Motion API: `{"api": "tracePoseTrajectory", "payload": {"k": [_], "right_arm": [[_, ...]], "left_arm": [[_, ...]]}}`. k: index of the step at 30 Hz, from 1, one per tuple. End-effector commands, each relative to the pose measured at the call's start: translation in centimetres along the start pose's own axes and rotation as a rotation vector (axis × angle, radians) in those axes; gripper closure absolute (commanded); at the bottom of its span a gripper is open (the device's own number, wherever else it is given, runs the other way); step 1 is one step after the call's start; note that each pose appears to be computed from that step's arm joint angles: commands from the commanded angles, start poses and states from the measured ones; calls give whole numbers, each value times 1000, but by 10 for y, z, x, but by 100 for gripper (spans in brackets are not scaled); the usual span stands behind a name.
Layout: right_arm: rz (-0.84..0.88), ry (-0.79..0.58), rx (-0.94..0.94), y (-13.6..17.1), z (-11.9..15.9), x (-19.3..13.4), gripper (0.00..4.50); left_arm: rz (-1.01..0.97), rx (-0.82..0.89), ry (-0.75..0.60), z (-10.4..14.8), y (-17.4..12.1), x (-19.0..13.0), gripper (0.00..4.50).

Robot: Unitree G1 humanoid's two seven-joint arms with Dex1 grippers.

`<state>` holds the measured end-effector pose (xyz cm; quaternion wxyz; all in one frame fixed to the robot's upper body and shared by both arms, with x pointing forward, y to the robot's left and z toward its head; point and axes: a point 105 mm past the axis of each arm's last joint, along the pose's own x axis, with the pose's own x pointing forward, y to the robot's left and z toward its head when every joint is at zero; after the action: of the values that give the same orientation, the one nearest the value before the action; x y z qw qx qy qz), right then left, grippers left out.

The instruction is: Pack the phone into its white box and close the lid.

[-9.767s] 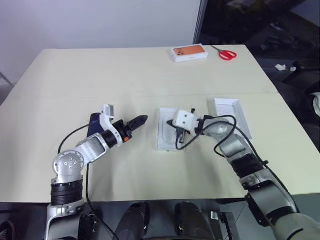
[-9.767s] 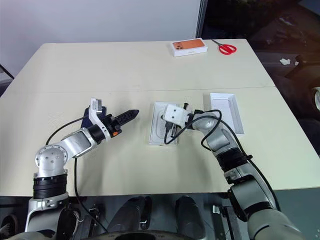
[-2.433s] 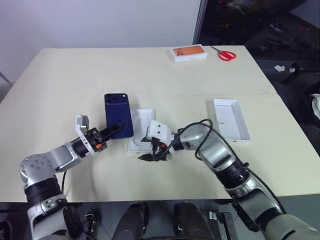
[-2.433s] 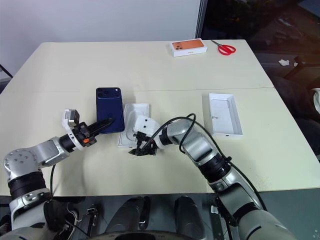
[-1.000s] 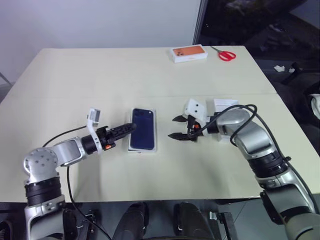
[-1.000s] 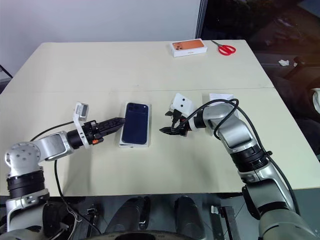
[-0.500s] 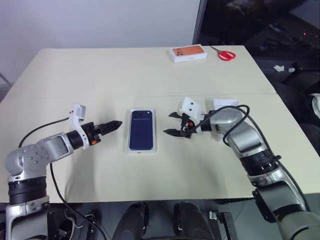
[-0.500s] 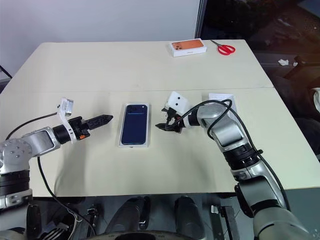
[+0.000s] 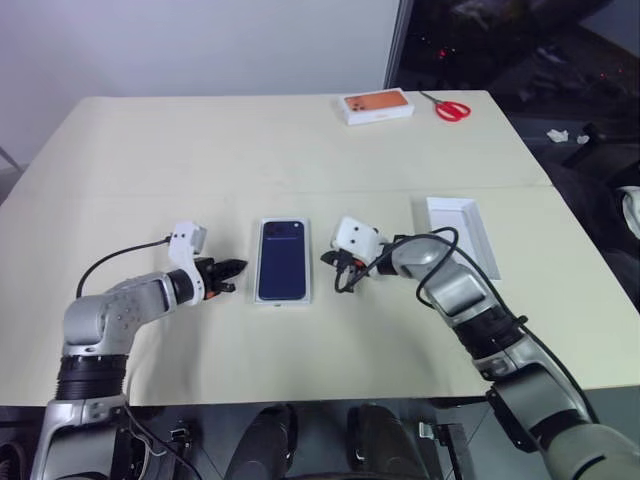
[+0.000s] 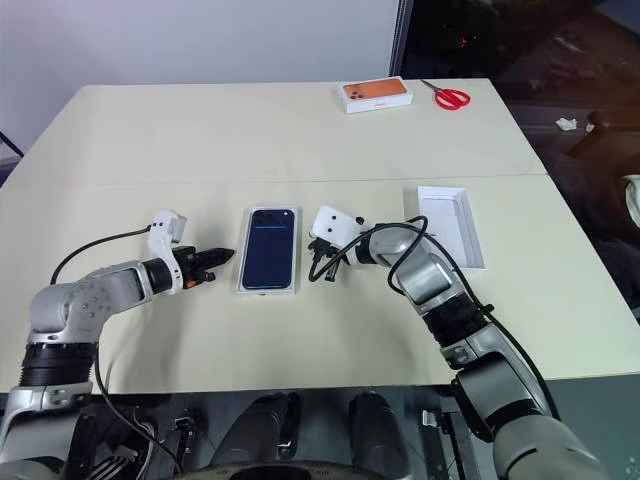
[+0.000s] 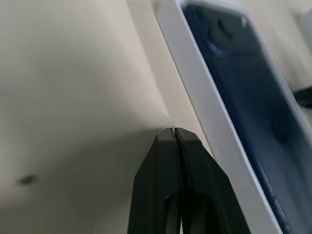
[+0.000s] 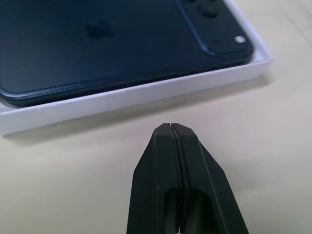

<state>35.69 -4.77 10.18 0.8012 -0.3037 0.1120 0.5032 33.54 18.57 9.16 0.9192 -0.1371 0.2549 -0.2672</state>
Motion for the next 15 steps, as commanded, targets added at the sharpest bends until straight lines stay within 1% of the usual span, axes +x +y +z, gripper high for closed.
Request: {"api": "tracePoseTrajectory", "payload": {"k": [1,4,6,10,15], "right_arm": [[-10,-32,-49,0,12,1,450],[2,-39,-31,0,12,-3,450],[-4,-22,-41,-3,7,-8,450],[-17,31,-37,-8,-10,-21,450],[-62,136,-40,-21,-44,-48,450]], "left_arm": [[-39,31,58,-10,-12,13,442],[-89,33,76,-12,-26,26,442],[-120,44,93,-15,-36,35,442],[-206,38,108,-19,-61,51,442],[-279,31,110,-22,-87,70,442]]}}
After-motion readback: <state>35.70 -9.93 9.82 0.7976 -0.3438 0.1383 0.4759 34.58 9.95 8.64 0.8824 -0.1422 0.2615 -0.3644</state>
